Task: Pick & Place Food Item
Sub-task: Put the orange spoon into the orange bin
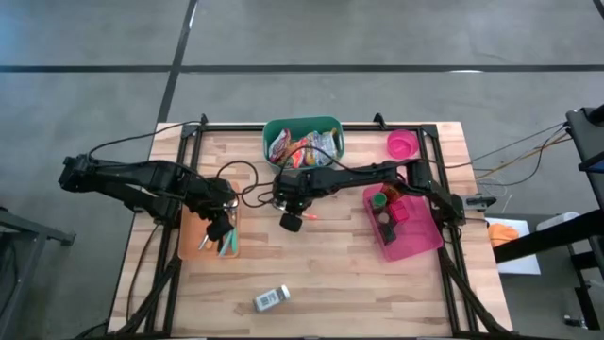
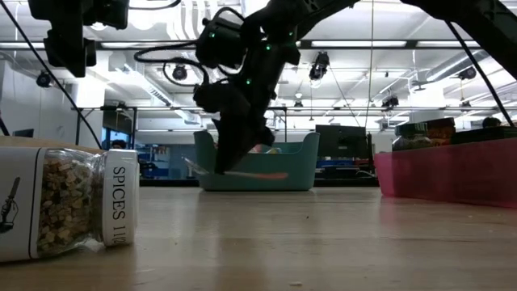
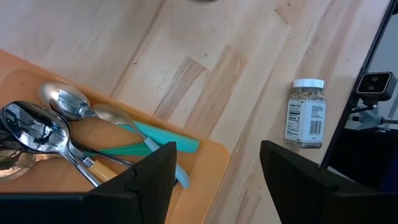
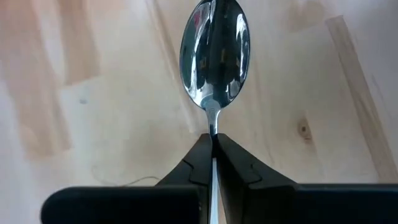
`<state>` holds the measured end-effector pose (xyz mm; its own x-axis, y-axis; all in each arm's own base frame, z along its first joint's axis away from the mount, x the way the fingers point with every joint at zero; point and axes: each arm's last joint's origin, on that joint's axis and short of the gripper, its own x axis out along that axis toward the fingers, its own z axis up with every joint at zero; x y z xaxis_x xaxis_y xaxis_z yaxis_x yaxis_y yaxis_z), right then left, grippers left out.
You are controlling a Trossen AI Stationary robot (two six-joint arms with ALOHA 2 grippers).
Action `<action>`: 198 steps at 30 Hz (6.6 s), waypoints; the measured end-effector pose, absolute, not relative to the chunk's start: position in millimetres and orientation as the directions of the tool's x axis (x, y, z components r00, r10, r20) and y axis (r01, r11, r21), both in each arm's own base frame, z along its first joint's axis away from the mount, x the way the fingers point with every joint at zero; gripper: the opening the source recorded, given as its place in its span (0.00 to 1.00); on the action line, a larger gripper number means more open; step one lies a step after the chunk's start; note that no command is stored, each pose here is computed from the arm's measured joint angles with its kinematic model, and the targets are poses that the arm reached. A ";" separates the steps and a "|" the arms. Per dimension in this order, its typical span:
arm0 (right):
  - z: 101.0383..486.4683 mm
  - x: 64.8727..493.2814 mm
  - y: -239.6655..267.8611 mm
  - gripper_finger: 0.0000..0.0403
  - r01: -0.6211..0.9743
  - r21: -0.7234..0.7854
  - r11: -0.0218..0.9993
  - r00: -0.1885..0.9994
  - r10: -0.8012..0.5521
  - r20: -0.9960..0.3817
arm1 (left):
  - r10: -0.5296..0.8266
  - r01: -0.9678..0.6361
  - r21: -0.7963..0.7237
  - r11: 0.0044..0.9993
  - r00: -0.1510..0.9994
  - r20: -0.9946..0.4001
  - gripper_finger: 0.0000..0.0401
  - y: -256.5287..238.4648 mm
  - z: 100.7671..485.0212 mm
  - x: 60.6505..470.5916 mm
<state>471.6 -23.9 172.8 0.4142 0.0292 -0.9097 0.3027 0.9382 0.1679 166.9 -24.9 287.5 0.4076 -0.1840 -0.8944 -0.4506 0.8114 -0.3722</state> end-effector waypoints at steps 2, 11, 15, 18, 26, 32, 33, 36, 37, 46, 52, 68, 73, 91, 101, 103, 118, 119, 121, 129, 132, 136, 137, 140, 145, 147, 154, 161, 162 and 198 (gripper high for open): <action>178.8 470.7 -23.0 0.02 0.308 0.184 0.933 0.426 0.038 -0.904 | -0.184 -0.452 -0.370 0.812 0.405 -0.896 0.59 -24.9 287.4 166.6; 234.9 459.2 -22.5 0.02 0.294 0.240 0.925 0.548 0.043 -0.835 | -0.159 -0.454 -0.359 0.815 0.421 -0.893 0.53 -24.2 290.2 166.6; 267.6 448.9 -22.2 0.02 0.285 0.255 0.924 0.614 0.028 -0.789 | -0.155 -0.444 -0.371 0.815 0.450 -0.879 0.46 -23.9 294.2 164.4; 290.2 441.2 -22.0 0.02 0.281 0.263 0.923 0.665 0.010 -0.747 | -0.140 -0.438 -0.385 0.812 0.495 -0.858 0.41 -23.1 298.5 162.8; 341.6 421.8 -23.3 0.02 0.285 0.300 0.910 0.787 -0.044 -0.615 | -0.014 -0.388 -0.466 0.795 0.757 -0.653 0.37 -20.2 318.5 176.7; 368.5 413.9 -22.8 0.02 0.246 0.330 0.911 0.863 -0.051 -0.502 | 0.027 -0.289 -0.517 0.806 0.890 -0.455 0.39 -21.2 323.1 197.8; 372.1 413.0 -22.7 0.02 0.239 0.334 0.912 0.873 -0.051 -0.485 | 0.025 -0.270 -0.521 0.810 0.903 -0.429 0.39 -21.4 323.0 200.4; 381.6 410.7 -22.6 0.02 0.223 0.352 0.909 0.899 -0.052 -0.434 | 0.022 -0.224 -0.529 0.818 0.932 -0.361 0.43 -22.0 321.0 205.2; 383.9 411.4 -21.9 0.02 0.214 0.359 0.908 0.909 -0.051 -0.413 | 0.021 -0.208 -0.535 0.819 0.943 -0.333 0.46 -22.2 320.5 206.6; 400.4 412.7 -12.8 0.02 0.143 0.406 0.903 0.960 -0.026 -0.280 | 0.145 -0.168 -0.525 0.835 0.986 -0.085 0.74 -19.1 326.1 213.4; 412.5 415.5 -6.6 0.02 0.072 0.421 0.904 0.988 -0.007 -0.155 | 0.229 -0.202 -0.457 0.866 0.973 0.004 0.82 -16.6 335.0 213.3; 418.1 416.3 -0.3 0.02 0.011 0.426 0.905 0.995 0.033 -0.097 | 0.184 -0.137 -0.374 0.917 0.979 0.093 0.44 -18.0 343.8 213.1; 418.0 416.3 0.0 0.02 0.004 0.426 0.905 0.994 0.042 -0.098 | 0.157 -0.111 -0.372 0.922 0.983 0.095 0.18 -18.8 343.9 213.3; 420.9 416.5 5.5 0.02 -0.025 0.430 0.902 0.996 0.060 -0.067 | 0.141 -0.079 -0.386 0.919 0.981 0.135 0.01 -19.5 347.9 212.9; 421.1 416.5 6.3 0.02 -0.033 0.435 0.900 0.996 0.068 -0.065 | 0.110 -0.047 -0.385 0.922 0.984 0.143 0.00 -22.2 348.6 212.7; 421.1 416.5 6.3 0.02 -0.031 0.446 0.895 0.996 0.068 -0.066 | 0.108 -0.046 -0.386 0.921 0.984 0.143 0.00 -22.4 348.6 212.7; 421.1 416.4 7.1 0.39 -0.043 0.439 0.898 0.995 0.080 -0.066 | 0.106 -0.027 -0.466 0.884 0.984 0.145 0.00 -22.2 350.0 209.8; 421.1 416.4 7.4 0.42 -0.043 0.439 0.897 0.995 0.080 -0.066 | 0.106 -0.027 -0.470 0.882 0.984 0.143 0.00 -22.1 350.2 208.9; 421.1 416.4 7.4 0.48 -0.041 0.439 0.897 0.995 0.078 -0.066 | 0.107 -0.027 -0.490 0.871 0.985 0.137 0.00 -21.8 350.5 206.8; 420.2 416.4 5.4 0.57 -0.023 0.441 0.897 0.995 0.063 -0.075 | 0.118 -0.077 -0.598 0.797 0.993 0.029 0.00 -17.7 349.8 177.4; 417.9 415.8 5.4 0.57 -0.011 0.441 0.897 0.993 0.063 -0.103 | 0.123 -0.142 -0.625 0.767 0.990 -0.075 0.00 -15.3 346.9 159.5; 410.8 413.5 5.6 0.57 0.020 0.438 0.899 0.980 0.068 -0.186 | 0.131 -0.331 -0.606 0.723 0.928 -0.350 0.00 -11.7 341.4 134.1; 408.3 412.8 5.6 0.57 0.030 0.435 0.900 0.974 0.070 -0.213 | 0.135 -0.385 -0.595 0.706 0.897 -0.420 0.00 -10.9 340.1 128.3; 400.1 410.6 5.7 0.57 0.066 0.428 0.901 0.952 0.072 -0.299 | 0.139 -0.532 -0.533 0.658 0.781 -0.609 0.00 -9.4 335.5 115.1; 388.8 406.2 8.5 0.57 0.047 0.405 0.913 0.901 0.137 -0.412 | 0.105 -0.670 -0.419 0.613 0.594 -0.797 0.00 -10.5 321.7 110.7; 385.4 404.8 12.7 0.57 0.010 0.347 0.938 0.883 0.155 -0.442 | 0.082 -0.705 -0.386 0.595 0.531 -0.843 0.00 -11.9 310.9 113.8; 366.2 399.9 33.3 0.57 -0.138 0.161 0.977 0.812 0.205 -0.547 | 0.029 -0.806 -0.297 0.513 0.362 -0.932 0.00 -14.9 267.2 119.9; 327.5 398.3 43.1 0.57 -0.228 0.239 0.944 0.720 0.329 -0.612 | 0.013 -0.882 -0.244 0.403 0.272 -0.962 0.00 -15.2 232.8 116.9; 321.4 397.9 45.0 0.57 -0.231 0.242 0.943 0.711 0.333 -0.620 | 0.012 -0.884 -0.251 0.394 0.278 -0.960 0.00 -15.4 229.6 118.0; 209.5 386.5 118.9 0.57 -0.512 0.014 0.859 0.763 0.462 -0.452 | -0.040 -0.950 -0.050 0.308 0.040 -0.998 0.00 -9.7 147.6 152.8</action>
